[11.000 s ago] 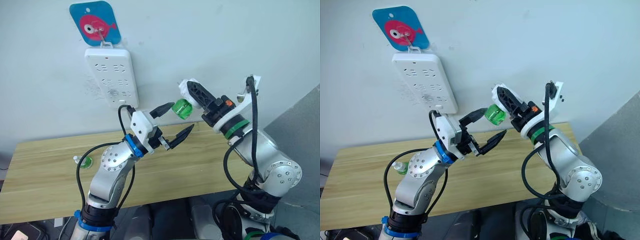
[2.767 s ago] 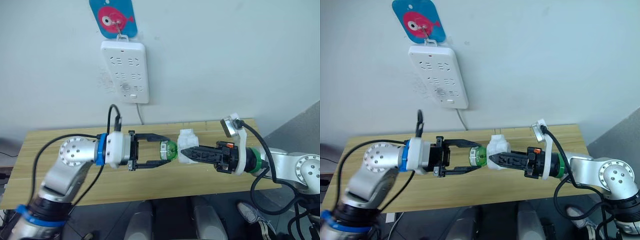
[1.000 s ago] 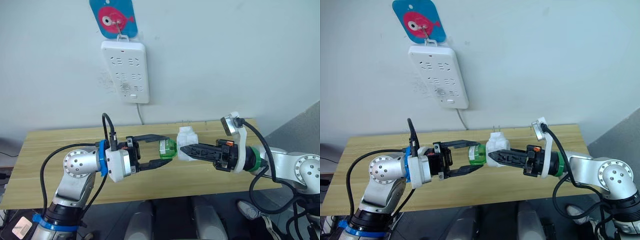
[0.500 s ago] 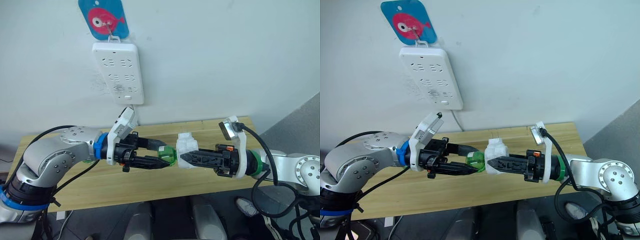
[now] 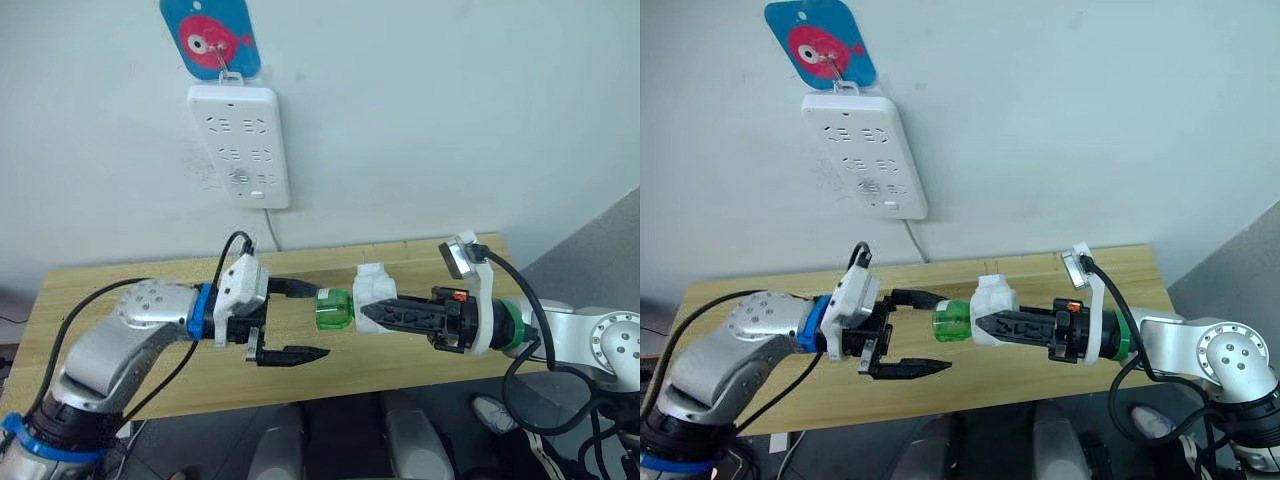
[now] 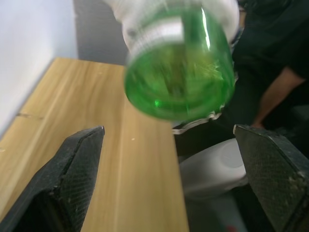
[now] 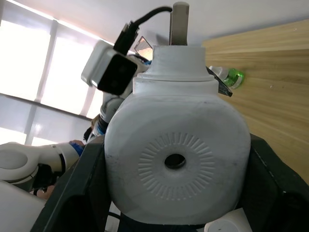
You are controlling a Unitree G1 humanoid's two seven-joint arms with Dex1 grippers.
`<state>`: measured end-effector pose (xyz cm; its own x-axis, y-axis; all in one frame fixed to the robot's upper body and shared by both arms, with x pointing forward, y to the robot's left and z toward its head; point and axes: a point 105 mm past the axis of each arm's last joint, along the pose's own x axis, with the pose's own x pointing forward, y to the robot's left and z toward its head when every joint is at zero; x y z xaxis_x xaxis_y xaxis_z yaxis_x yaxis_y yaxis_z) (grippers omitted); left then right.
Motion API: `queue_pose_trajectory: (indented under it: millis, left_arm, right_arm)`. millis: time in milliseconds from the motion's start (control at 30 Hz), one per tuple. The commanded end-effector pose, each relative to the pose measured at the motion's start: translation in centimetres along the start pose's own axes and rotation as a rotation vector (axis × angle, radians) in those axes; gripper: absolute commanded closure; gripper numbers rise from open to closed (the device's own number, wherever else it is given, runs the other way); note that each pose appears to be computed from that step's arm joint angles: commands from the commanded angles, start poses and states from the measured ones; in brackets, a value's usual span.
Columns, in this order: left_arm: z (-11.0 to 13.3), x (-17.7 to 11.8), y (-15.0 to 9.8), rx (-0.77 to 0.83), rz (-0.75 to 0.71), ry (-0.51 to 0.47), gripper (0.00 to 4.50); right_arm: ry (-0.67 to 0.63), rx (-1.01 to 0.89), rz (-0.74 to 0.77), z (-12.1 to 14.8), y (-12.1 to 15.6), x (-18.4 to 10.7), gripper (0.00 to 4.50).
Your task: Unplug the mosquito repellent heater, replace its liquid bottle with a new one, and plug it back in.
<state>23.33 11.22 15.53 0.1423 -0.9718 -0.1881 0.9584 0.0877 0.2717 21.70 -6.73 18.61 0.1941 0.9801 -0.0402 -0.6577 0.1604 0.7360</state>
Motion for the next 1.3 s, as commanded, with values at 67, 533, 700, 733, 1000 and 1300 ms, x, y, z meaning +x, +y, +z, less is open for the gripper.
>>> queue_pose_trajectory:
  millis: [67,533,700,733,1000,1300]
  left_arm:
    - [1.3,-0.3,-0.2,0.313,0.092,-0.098,0.0]
    - [2.8,1.2,0.0,0.642,0.161,-0.235,0.0]
    - [3.2,1.3,0.1,0.657,0.163,-0.251,0.55]
    - [3.1,1.3,0.0,0.656,0.159,-0.243,0.85]
    - [5.1,1.6,-0.4,0.636,0.132,-0.302,2.26]
    - [4.8,1.6,-0.2,-0.241,-0.064,-0.108,2.26]
  right_arm:
    - [-0.012,-0.024,0.044,0.3,1.2,0.1,1.47]
    - [-0.012,-0.028,0.059,0.3,1.4,0.4,1.47]
    - [-0.018,-0.027,0.056,0.3,1.4,0.4,1.47]
    - [-0.019,-0.027,0.056,0.3,1.4,0.4,1.47]
    - [-0.02,-0.026,0.053,0.4,1.3,0.4,1.47]
    - [0.01,-0.017,0.024,0.0,0.9,0.1,1.47]
